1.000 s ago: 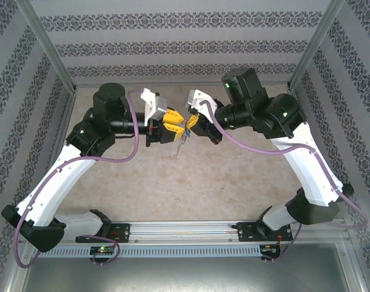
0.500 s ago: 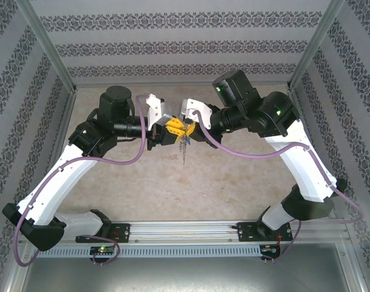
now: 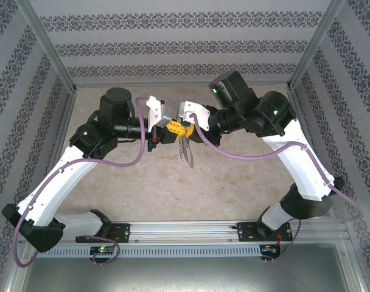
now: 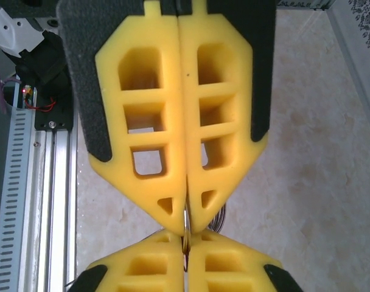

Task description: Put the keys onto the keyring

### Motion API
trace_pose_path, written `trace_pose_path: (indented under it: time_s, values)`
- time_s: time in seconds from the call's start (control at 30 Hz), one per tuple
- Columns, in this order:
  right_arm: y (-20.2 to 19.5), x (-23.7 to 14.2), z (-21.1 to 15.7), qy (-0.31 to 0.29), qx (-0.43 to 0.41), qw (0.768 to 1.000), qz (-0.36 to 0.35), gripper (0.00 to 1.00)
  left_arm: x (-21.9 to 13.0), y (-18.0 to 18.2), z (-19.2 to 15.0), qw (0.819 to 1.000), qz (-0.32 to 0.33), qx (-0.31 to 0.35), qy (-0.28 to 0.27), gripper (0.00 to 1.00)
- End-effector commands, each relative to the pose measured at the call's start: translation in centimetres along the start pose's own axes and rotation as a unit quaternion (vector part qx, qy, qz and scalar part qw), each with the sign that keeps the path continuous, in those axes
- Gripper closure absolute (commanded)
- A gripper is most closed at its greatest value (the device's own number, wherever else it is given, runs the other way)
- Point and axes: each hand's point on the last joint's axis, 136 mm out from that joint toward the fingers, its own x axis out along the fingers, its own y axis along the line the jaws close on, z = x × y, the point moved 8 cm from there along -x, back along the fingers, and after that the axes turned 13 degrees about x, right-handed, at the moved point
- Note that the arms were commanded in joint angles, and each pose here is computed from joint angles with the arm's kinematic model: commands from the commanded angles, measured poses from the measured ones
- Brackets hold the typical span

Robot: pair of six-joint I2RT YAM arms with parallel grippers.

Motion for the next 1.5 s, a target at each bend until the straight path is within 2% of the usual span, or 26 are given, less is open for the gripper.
trace_pose_path:
  time_s: [0.0, 0.3, 0.77, 0.9, 1.0, 1.47]
  values:
    - [0.6, -1.3, 0.6, -0.042, -0.007, 0.999, 0.003, 0.82, -0.5, 0.0, 1.4, 0.998, 0.003, -0.001, -0.056, 1.0]
    - [0.9, -3.4, 0.3, -0.11, 0.009, 0.994, 0.012, 0.79, -2.0, 1.2, 2.9, 0.983, 0.007, -0.03, -0.184, 1.0]
    - [0.0, -4.7, 1.2, -0.172, 0.036, 0.984, -0.002, 0.76, -2.4, 0.9, 3.5, 0.98, -0.008, -0.035, -0.195, 1.0]
    - [-0.1, -5.0, 1.4, -0.192, 0.048, 0.98, 0.013, 0.75, -2.6, 0.7, 3.7, 0.98, -0.008, -0.034, -0.197, 1.0]
    - [0.0, -4.8, 1.4, -0.19, 0.048, 0.98, 0.024, 0.8, -2.7, 0.7, 3.8, 0.98, -0.008, -0.032, -0.197, 1.0]
    - [0.9, -4.3, 1.0, -0.188, 0.053, 0.977, 0.082, 0.81, -2.6, 1.0, 4.2, 0.98, -0.009, -0.027, -0.199, 1.0]
